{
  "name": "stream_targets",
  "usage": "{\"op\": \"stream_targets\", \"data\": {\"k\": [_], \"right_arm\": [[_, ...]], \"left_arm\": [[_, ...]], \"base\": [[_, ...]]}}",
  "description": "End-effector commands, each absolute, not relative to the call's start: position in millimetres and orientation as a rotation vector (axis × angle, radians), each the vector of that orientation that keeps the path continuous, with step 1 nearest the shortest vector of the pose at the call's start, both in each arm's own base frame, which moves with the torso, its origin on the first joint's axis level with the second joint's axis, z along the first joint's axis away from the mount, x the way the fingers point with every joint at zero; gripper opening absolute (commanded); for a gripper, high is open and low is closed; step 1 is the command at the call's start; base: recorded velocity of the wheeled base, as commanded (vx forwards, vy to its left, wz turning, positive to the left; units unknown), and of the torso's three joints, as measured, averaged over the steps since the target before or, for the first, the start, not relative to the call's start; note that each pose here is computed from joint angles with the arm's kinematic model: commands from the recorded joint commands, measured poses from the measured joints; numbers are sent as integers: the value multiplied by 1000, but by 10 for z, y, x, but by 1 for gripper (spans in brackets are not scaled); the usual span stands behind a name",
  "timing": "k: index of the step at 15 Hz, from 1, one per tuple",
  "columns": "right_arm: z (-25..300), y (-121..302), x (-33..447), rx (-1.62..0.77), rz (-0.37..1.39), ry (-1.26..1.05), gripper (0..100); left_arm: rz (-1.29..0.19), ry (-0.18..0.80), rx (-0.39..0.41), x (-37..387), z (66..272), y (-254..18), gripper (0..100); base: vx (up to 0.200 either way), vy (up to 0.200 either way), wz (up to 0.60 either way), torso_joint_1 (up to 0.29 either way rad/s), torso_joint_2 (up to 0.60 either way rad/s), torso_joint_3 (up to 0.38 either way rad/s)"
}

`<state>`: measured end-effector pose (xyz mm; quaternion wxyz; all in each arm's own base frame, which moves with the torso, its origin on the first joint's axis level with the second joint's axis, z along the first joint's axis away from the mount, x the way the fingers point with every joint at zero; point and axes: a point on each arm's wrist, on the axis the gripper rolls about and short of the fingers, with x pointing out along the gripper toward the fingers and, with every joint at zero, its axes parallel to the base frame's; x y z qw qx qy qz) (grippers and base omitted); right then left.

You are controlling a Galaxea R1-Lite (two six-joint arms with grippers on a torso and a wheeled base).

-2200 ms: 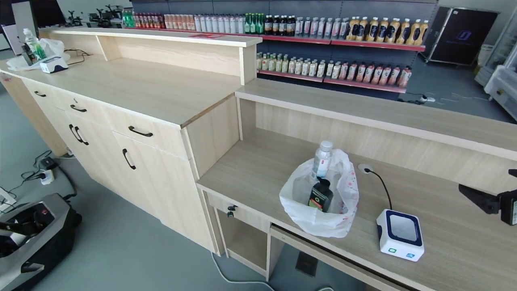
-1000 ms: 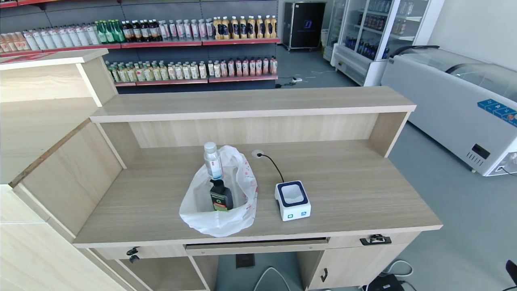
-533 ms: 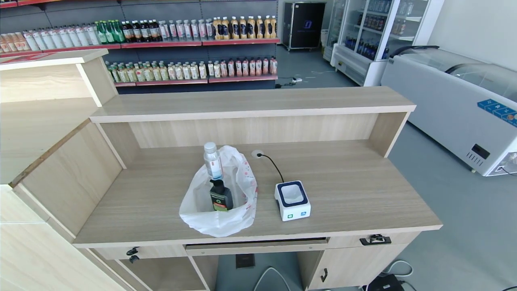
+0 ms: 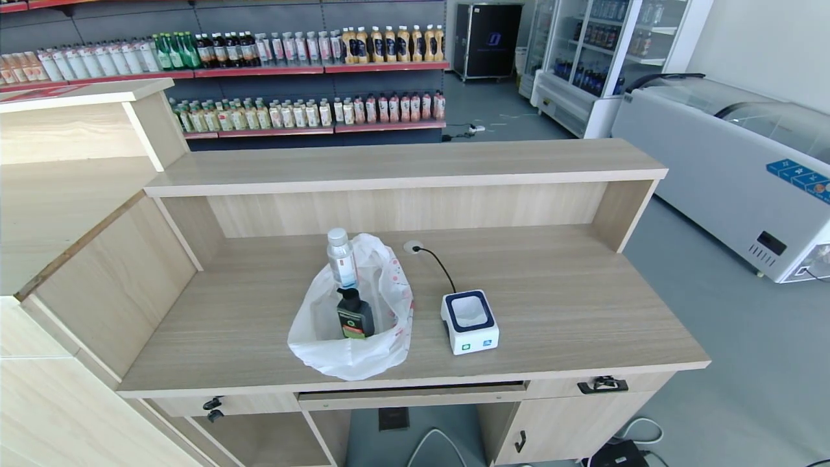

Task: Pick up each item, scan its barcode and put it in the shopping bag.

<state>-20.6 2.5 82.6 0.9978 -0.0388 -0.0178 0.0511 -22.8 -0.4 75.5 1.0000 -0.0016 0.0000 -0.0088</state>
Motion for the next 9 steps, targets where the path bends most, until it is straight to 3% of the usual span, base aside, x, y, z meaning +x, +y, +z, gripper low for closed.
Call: {"op": "stream_targets", "data": {"k": [1,9], "right_arm": [[816,23,-230,-80,102,-62,100],[805,20,-229,-73,89,-51,100]], "left_arm": [[-17,2,-5,-227,755,-4,100],[-17,0,-3,-228,755,-4,100]], "base": [[0,0,0,0,0,0],[0,0,0,0,0,0]]}}
